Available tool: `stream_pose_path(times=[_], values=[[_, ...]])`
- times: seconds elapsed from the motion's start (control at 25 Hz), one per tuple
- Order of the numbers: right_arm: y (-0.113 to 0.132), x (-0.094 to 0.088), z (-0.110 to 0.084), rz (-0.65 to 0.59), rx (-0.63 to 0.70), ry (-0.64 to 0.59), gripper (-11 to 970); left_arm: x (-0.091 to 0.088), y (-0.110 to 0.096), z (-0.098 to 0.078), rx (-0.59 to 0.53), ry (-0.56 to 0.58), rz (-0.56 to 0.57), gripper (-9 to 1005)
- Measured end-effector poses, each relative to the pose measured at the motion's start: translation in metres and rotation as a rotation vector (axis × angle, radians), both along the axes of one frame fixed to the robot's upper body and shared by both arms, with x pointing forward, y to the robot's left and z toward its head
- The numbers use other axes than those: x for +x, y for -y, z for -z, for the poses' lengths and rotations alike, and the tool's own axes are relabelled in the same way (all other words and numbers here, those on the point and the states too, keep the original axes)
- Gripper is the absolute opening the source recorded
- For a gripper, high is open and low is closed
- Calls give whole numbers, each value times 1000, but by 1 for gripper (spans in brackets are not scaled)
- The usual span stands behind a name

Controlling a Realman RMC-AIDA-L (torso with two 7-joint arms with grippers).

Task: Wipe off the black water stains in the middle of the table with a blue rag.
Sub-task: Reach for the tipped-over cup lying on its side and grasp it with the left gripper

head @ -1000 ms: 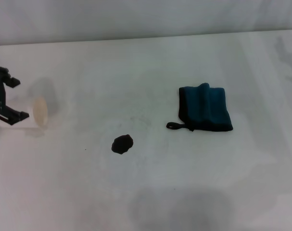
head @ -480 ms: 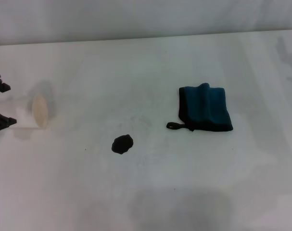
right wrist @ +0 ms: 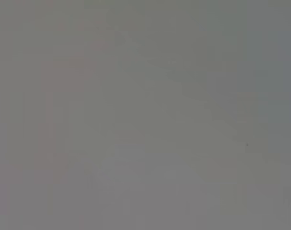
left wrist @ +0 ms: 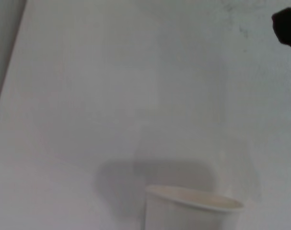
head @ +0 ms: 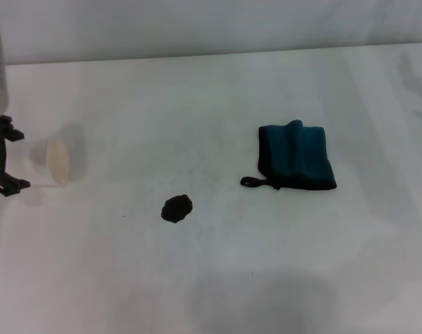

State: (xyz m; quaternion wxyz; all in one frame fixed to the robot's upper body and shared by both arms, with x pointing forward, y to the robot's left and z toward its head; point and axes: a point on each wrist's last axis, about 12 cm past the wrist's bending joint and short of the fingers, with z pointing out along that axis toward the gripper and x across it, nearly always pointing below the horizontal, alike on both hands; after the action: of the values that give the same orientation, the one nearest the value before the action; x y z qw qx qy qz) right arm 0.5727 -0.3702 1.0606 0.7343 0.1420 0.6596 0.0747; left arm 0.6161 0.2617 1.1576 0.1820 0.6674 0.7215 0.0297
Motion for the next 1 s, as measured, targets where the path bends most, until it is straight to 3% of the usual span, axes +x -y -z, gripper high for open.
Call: stream_pose_path(times=[1.0], values=[[2,3,-5,-6,5,17,792,8,5,26,33,57,-4,871]])
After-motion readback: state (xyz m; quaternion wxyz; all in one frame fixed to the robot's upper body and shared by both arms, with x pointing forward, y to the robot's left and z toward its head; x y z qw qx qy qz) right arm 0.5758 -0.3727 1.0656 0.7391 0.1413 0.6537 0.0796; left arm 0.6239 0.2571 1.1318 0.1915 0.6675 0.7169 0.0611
